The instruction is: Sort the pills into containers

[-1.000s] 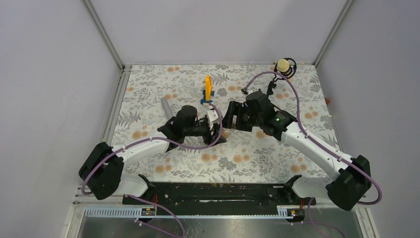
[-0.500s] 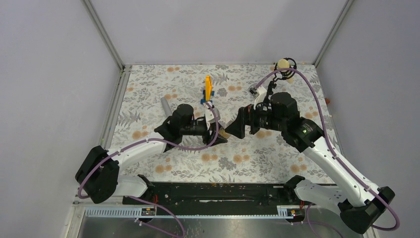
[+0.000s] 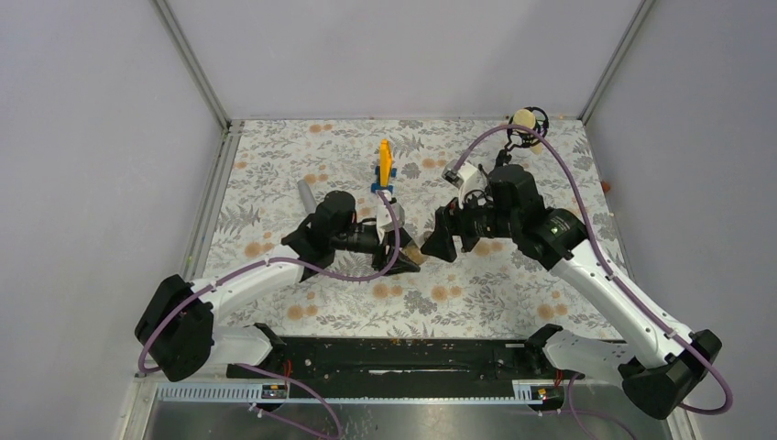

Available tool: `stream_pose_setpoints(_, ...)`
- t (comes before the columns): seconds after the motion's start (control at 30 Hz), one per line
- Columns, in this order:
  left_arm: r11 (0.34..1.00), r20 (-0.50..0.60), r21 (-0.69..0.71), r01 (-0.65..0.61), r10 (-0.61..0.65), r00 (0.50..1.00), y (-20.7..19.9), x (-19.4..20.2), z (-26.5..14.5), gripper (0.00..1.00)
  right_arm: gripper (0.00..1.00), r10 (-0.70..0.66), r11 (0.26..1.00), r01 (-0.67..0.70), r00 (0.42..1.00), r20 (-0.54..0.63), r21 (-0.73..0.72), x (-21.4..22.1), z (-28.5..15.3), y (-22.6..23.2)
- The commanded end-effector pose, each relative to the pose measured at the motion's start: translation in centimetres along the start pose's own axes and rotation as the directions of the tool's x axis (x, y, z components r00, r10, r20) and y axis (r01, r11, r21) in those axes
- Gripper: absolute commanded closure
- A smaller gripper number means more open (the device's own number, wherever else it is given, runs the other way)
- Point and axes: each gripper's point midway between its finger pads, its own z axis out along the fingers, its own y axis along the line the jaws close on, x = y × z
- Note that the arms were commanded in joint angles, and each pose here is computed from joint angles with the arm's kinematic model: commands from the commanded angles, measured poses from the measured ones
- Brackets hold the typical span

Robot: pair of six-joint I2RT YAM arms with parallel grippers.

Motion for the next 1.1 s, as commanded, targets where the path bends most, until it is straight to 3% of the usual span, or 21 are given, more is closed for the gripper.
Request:
stream_pose_setpoints(0.0,0.994,0.072,0.058,-0.091,0.087,0.994,-1.2,-3.7,-0.4,1.0,0.26,-0.051,0.997,0.052,0.998,0.024,-0.051,-1.7,-0.1,0.9)
stream_pose_setpoints(0.13,0.993,0.075,0.071,-0.097,0.091,0.993,-1.4,-3.8,-0.4,1.0,0.4,0.007,0.999,-0.006,1.0,0.016,-0.032,-2.2,1.0,0.3)
stream_pose_setpoints(0.23,0.991,0.076,0.081,-0.103,0.096,0.992,-1.5,-3.9,-0.4,1.0,0.43,0.09,0.996,-0.091,0.995,0.043,0.022,-3.0,2.1,-0.8)
stream_pose_setpoints(0.4,0.992,0.074,0.07,-0.103,0.097,0.992,-1.4,-3.7,-0.4,1.0,0.35,0.219,0.957,-0.235,0.97,0.107,0.173,-3.7,3.3,-3.9)
stream_pose_setpoints(0.63,0.995,0.065,0.034,-0.091,0.089,0.994,-0.7,-3.3,-0.4,1.0,0.12,0.262,0.946,-0.287,0.951,0.162,0.153,-5.0,2.4,-3.2)
stream_pose_setpoints(0.8,0.996,0.061,0.024,-0.088,0.087,0.994,-0.5,-3.3,-0.4,1.0,0.05,0.24,0.958,-0.266,0.949,0.206,0.109,-5.0,-0.2,-2.2)
stream_pose_setpoints(0.93,0.996,0.062,0.026,-0.09,0.088,0.994,-0.6,-3.4,-0.4,1.0,0.05,0.118,0.993,-0.119,0.986,0.114,0.002,-2.9,-0.9,0.0)
stream_pose_setpoints(1.07,0.995,0.065,0.041,-0.092,0.089,0.994,-0.8,-3.6,-0.4,1.0,0.08,0.06,0.996,-0.06,0.998,0.003,-0.071,-0.9,-1.0,1.1)
